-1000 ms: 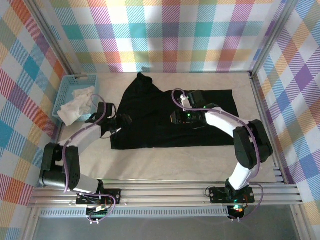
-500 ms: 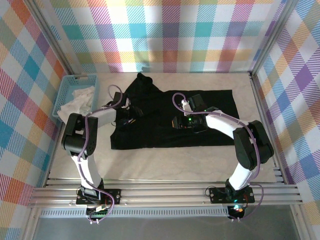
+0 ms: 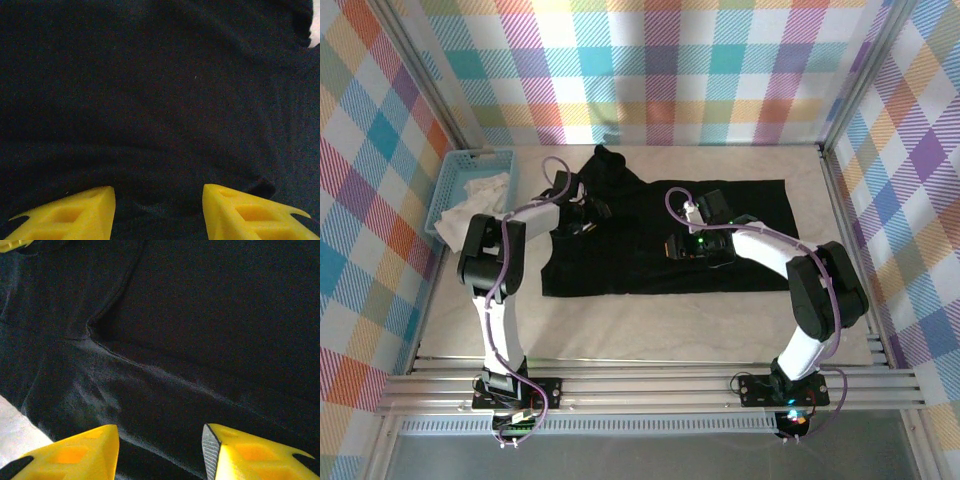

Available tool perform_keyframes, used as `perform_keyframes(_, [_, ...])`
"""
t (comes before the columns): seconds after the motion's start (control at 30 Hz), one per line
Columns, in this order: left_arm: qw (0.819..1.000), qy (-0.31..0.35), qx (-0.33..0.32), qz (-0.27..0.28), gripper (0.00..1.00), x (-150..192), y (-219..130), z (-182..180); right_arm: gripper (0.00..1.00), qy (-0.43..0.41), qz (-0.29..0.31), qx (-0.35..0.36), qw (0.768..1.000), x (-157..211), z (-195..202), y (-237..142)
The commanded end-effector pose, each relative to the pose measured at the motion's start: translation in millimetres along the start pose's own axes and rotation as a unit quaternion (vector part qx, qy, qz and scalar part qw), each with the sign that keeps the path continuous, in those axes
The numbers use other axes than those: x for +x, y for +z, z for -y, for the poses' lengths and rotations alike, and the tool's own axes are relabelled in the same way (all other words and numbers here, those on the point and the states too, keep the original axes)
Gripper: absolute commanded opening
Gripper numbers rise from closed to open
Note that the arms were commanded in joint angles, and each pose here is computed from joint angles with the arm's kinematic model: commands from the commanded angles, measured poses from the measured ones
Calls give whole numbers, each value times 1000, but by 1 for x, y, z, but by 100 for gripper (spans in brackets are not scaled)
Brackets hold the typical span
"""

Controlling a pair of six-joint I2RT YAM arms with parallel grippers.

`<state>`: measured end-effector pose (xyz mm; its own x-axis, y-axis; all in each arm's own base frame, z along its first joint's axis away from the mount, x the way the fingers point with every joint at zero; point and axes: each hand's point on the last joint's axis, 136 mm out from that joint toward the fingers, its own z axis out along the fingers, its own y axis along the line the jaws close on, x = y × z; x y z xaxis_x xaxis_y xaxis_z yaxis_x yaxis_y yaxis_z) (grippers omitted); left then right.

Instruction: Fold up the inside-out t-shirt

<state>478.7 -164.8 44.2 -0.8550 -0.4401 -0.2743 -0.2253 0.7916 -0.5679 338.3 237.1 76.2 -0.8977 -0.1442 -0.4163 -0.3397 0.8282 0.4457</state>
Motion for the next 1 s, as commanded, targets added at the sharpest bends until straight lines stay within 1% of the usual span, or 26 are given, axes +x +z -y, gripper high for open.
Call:
perform_keyframes(0.0, [1000, 1, -4, 7, 49, -17, 3, 2, 48, -6, 5, 0, 1000, 0, -4, -8])
perform_keyframes(0.2, [1000, -3, -7, 27, 49, -57, 11, 6, 48, -6, 3, 7, 1000, 2, -2, -10])
perform_keyframes(0.23, [1000, -8, -8, 21, 49, -59, 11, 6, 48, -7, 4, 10, 1000, 2, -2, -11])
perform_keyframes(0.37, [999, -8, 0, 36, 51, -87, 3, 17, 48, -12, 2, 22, 1000, 4, 1, -15])
perform_keyframes(0.47, [999, -9, 14, 42, 51, -99, -9, 22, 48, -13, 1, 29, 999, 6, 4, -17])
perform_keyframes(0.53, [999, -3, 18, 41, 52, -94, -20, 23, 48, -13, -1, 32, 999, 7, 5, -17])
perform_keyframes(0.63, [999, -11, 31, 30, 53, -65, -32, 17, 48, -12, -5, 36, 999, 11, 8, -15])
perform_keyframes(0.7, [998, -18, 48, 28, 53, -45, -34, 13, 49, -10, -7, 38, 999, 11, 10, -13])
perform_keyframes(0.77, [998, -15, 64, 6, 54, -21, -30, 15, 49, -9, -9, 37, 999, 11, 11, -10])
perform_keyframes(0.83, [996, 0, 84, -20, 54, -3, -24, 27, 49, -9, -15, 33, 999, 12, 10, -5])
perform_keyframes(0.97, [995, 18, 84, -41, 54, 18, -11, 37, 49, -4, -18, 30, 999, 12, 11, -1])
